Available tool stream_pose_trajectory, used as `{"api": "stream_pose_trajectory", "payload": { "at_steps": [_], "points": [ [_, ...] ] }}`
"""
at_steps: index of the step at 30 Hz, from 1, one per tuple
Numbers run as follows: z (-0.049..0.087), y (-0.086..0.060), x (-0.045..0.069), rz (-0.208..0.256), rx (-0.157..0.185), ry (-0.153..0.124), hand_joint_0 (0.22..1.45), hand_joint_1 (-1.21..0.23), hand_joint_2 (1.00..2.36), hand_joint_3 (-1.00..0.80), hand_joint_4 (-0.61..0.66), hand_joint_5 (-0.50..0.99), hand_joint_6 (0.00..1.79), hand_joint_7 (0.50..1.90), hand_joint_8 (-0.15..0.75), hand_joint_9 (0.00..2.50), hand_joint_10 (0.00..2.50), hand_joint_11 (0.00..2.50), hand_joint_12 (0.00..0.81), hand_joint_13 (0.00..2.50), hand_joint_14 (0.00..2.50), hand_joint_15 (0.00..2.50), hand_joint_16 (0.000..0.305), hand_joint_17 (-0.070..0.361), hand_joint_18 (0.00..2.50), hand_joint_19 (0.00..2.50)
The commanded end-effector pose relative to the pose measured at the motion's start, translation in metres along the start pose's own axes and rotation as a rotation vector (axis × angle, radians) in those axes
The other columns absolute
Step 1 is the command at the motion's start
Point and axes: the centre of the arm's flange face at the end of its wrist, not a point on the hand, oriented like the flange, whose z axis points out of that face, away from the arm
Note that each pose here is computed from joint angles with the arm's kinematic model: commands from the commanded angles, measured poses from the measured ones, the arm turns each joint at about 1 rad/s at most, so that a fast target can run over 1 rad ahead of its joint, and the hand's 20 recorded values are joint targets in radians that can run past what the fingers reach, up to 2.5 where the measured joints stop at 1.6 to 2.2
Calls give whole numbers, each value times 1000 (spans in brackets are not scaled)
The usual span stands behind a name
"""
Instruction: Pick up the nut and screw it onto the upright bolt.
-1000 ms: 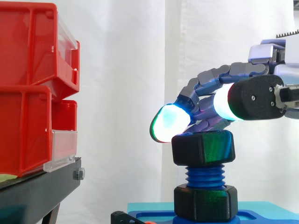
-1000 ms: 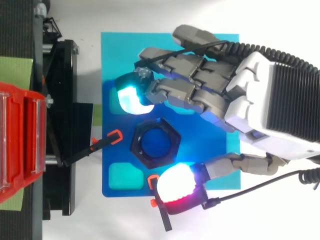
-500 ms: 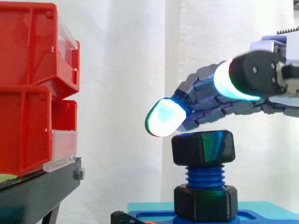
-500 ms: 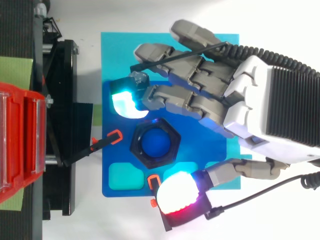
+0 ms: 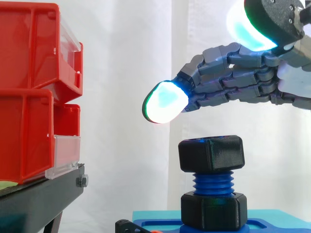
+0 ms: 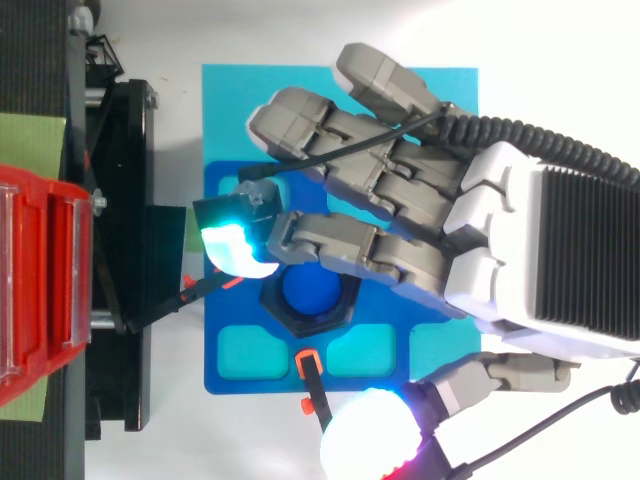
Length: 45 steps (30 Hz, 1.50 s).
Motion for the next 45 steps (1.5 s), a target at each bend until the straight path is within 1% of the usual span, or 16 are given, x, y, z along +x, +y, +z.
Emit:
{"api": "stream_pose_trajectory", "payload": {
  "at_steps": [1, 6, 9, 13, 15, 20, 21, 23, 28, 33, 38, 43, 45],
  "points": [
    [0, 1, 0, -2, 0, -3, 416, 25, 1000, -500, 154, -200, 501, 623, 261, 72, 0, 0, 417, 0, 0, 0, 64, 143, 0, 0],
    [0, 1, 0, -4, 2, 0, 421, 36, 1000, -500, 146, -191, 501, 631, 257, 78, 0, 0, 414, 0, 0, 0, 63, 142, 0, 0],
    [-1, 0, 1, -15, 5, 5, 421, 46, 1000, -500, 151, -188, 501, 645, 257, 79, 0, 0, 413, 0, 0, 0, 62, 141, 0, 0],
    [-1, 1, 2, -20, 4, 9, 421, 44, 1000, -500, 166, -182, 502, 696, 260, 84, 0, 0, 413, 0, 0, 0, 62, 139, 0, 0],
    [-3, -1, 3, -27, 11, 19, 422, 42, 1000, -500, 177, -180, 502, 709, 261, 87, 0, 0, 413, 0, 0, 0, 62, 139, 0, 0],
    [-3, 0, 2, -26, 11, 19, 424, 33, 1000, -500, 188, -174, 502, 737, 270, 111, 0, 0, 412, 0, 0, 0, 61, 138, 0, 0],
    [-3, -1, 4, -28, 13, 22, 425, 32, 1000, -500, 188, -174, 502, 738, 269, 111, 0, 0, 412, 0, 0, 0, 61, 137, 0, 0],
    [-3, 0, 3, -26, 19, 18, 426, 29, 1000, -500, 190, -174, 502, 743, 273, 118, 0, 0, 413, 0, 0, 0, 61, 137, 0, 0],
    [-5, -1, 4, -28, 23, 36, 430, 21, 1000, -500, 196, -172, 503, 762, 275, 130, 0, 0, 413, 0, 0, 0, 60, 136, 0, 0],
    [-6, -2, 5, -30, 24, 42, 433, 14, 1000, -500, 201, -170, 503, 767, 277, 141, 0, 0, 411, 11, 0, 0, 60, 136, 0, 0],
    [-5, 0, 5, -30, 21, 42, 434, 11, 1000, -500, 212, -167, 503, 781, 282, 155, 0, 0, 411, 22, 0, 0, 60, 136, 0, 0],
    [-7, -1, 6, -34, 23, 57, 435, 6, 1000, -500, 213, -165, 503, 797, 282, 158, 0, 0, 414, 30, 0, 0, 60, 136, 0, 0],
    [-7, -2, 6, -33, 23, 57, 436, 3, 1000, -500, 216, -164, 503, 804, 282, 160, 0, 0, 414, 32, 0, 0, 60, 135, 0, 0]
  ]
}}
